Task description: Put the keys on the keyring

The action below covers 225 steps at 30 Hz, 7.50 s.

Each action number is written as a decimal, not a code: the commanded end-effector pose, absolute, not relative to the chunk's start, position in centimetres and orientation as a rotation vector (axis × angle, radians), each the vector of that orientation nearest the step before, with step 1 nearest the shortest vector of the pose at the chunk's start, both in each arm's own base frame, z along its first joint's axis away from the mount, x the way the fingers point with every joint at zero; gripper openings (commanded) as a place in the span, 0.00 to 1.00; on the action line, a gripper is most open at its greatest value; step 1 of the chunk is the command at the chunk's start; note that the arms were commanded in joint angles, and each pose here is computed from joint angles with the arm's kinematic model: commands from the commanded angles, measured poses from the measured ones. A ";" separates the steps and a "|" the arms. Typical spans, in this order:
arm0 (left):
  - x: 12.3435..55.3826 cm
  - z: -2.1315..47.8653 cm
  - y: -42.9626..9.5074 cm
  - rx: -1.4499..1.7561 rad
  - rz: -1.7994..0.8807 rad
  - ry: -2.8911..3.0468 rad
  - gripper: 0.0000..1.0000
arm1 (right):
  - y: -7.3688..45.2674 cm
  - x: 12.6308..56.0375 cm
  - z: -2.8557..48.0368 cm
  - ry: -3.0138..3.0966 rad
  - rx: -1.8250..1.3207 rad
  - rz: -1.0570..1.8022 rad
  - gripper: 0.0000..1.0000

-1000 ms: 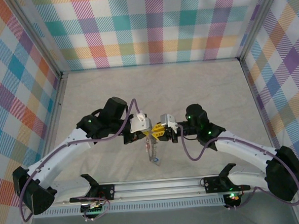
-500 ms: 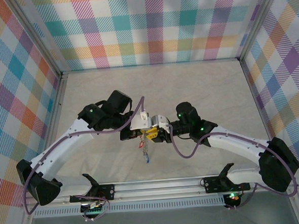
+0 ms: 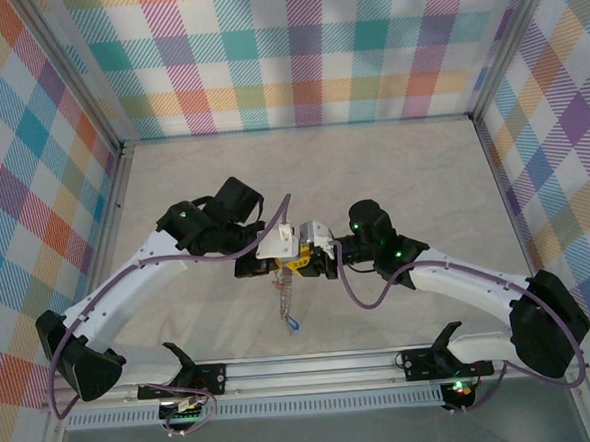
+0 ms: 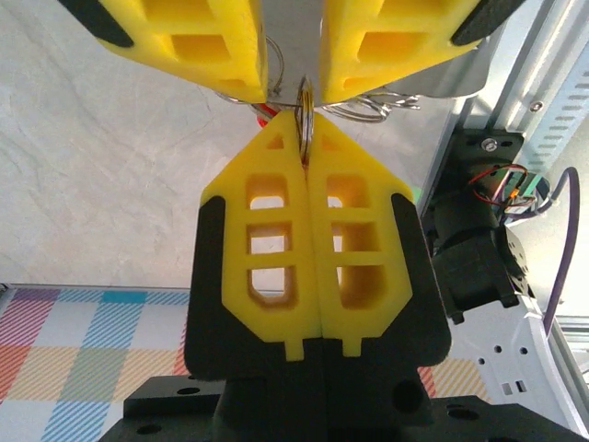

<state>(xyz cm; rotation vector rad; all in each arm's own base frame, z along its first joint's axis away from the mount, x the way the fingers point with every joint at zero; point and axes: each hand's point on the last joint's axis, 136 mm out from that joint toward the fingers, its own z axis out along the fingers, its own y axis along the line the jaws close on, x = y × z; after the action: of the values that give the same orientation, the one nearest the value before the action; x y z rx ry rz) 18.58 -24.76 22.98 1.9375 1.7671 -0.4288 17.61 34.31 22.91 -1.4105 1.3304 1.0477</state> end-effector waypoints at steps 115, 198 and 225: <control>18.2 25.5 -26.2 1.810 -0.505 1.733 0.00 | 34.7 16.8 23.9 1.345 -1.346 1.133 0.18; 17.7 25.6 -25.9 1.913 -0.510 1.729 0.00 | 35.1 16.7 24.9 1.286 -1.323 1.133 0.26; 16.4 24.9 -25.7 1.761 -0.650 1.659 0.17 | 34.3 17.2 28.6 1.149 -1.104 1.185 0.00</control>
<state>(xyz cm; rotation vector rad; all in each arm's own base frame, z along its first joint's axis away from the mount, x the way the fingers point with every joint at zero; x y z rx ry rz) 17.24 -25.24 24.80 1.7724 1.6845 -0.5665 16.85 34.55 24.14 -1.2015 1.3088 1.1884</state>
